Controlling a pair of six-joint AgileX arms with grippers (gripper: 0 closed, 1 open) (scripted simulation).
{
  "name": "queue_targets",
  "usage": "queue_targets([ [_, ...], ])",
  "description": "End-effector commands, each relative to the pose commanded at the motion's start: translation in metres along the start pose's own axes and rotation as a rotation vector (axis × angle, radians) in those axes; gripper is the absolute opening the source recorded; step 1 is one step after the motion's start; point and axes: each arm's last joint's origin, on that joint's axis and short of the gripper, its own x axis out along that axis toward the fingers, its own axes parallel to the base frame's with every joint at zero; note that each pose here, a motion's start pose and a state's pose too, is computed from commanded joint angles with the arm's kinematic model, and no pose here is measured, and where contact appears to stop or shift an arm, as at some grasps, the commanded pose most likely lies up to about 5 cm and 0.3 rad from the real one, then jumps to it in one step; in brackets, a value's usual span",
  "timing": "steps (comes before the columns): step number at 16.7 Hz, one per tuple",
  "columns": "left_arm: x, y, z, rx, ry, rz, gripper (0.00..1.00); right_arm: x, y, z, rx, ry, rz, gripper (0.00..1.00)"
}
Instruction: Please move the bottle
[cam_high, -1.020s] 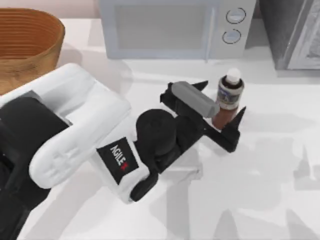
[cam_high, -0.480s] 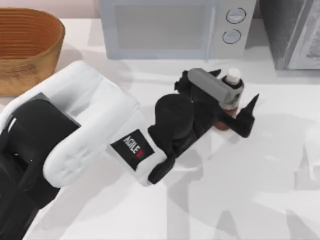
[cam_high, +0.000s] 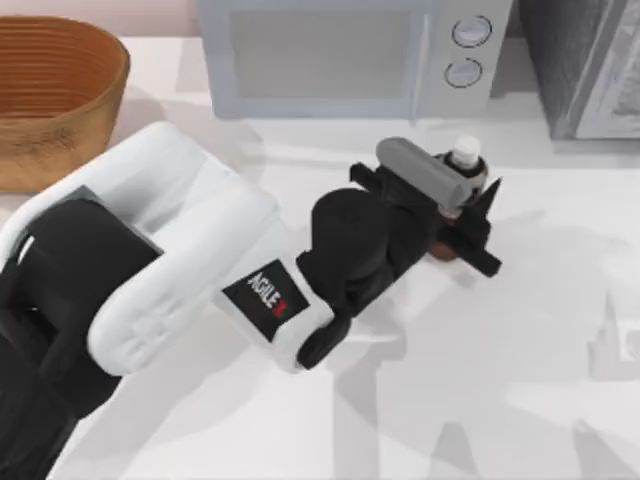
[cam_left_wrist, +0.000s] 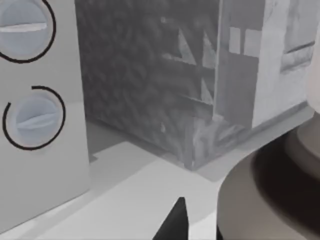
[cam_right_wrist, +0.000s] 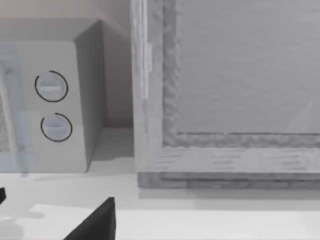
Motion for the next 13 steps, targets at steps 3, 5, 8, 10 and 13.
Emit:
queue_targets([
  [3,0.0000,0.0000,0.0000,0.000,0.000,0.000,0.17,0.0000,0.0000,0.0000,0.000,0.000,0.000,1.00],
  [5,0.0000,0.0000,0.0000,0.000,0.000,0.000,0.02,0.0000,0.0000,0.0000,0.000,0.000,0.000,1.00],
  [8,0.0000,0.0000,0.0000,0.000,0.000,0.000,0.00,0.0000,0.0000,0.0000,0.000,0.000,0.000,1.00],
  [10,0.0000,0.0000,0.0000,0.000,0.000,0.000,0.00,0.0000,0.0000,0.0000,0.000,0.000,0.000,1.00],
  [13,0.0000,0.0000,0.0000,0.000,0.000,0.000,0.00,0.0000,0.0000,0.0000,0.000,0.000,0.000,1.00],
])
